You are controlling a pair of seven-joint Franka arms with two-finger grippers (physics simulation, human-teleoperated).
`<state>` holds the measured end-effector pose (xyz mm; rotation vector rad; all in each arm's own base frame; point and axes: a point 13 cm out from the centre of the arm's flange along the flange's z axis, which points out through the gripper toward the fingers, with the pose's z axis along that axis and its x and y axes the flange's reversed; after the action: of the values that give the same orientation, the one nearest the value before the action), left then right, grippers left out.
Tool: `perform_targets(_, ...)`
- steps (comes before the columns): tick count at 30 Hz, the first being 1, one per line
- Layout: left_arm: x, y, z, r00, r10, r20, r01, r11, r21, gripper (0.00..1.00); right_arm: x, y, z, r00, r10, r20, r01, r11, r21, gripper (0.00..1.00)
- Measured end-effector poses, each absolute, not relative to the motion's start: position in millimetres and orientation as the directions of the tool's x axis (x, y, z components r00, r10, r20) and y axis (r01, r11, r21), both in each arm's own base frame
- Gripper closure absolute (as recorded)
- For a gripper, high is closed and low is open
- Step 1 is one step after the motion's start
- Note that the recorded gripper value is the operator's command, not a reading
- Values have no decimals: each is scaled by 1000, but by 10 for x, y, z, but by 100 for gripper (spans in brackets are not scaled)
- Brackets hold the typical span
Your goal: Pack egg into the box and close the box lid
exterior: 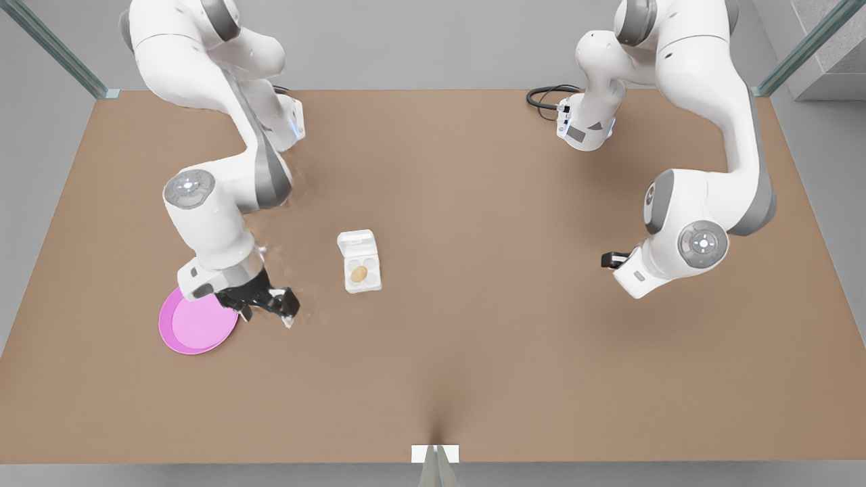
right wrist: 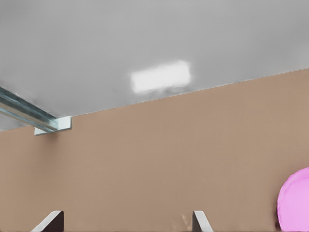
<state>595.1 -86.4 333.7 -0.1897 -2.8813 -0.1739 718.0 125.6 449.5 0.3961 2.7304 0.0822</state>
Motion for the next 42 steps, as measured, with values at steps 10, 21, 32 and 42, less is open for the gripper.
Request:
perform_targets(10, 2676, -5553, 2711, -779, 405, 479, 414, 906, -91, 79, 5967, -677, 4842, -918, 397, 5, 397, 918, -21, 0)
perform_targets(21, 3460, -7159, 1130, -985, -116, 124, -146, 953, -265, 79, 5843, -518, 4784, -974, 214, 81, 211, 977, -40, 0)
perform_targets(32, 4050, -7427, 1221, -918, -388, 86, -386, 818, -426, 79, 5974, -159, 4739, -995, 65, 72, 63, 998, -30, 0)
perform_targets(42, 4458, -7271, 1292, -842, -525, 124, -519, 728, -448, 79, 6086, -165, 4743, -999, 19, 35, 18, 1000, -24, 0)
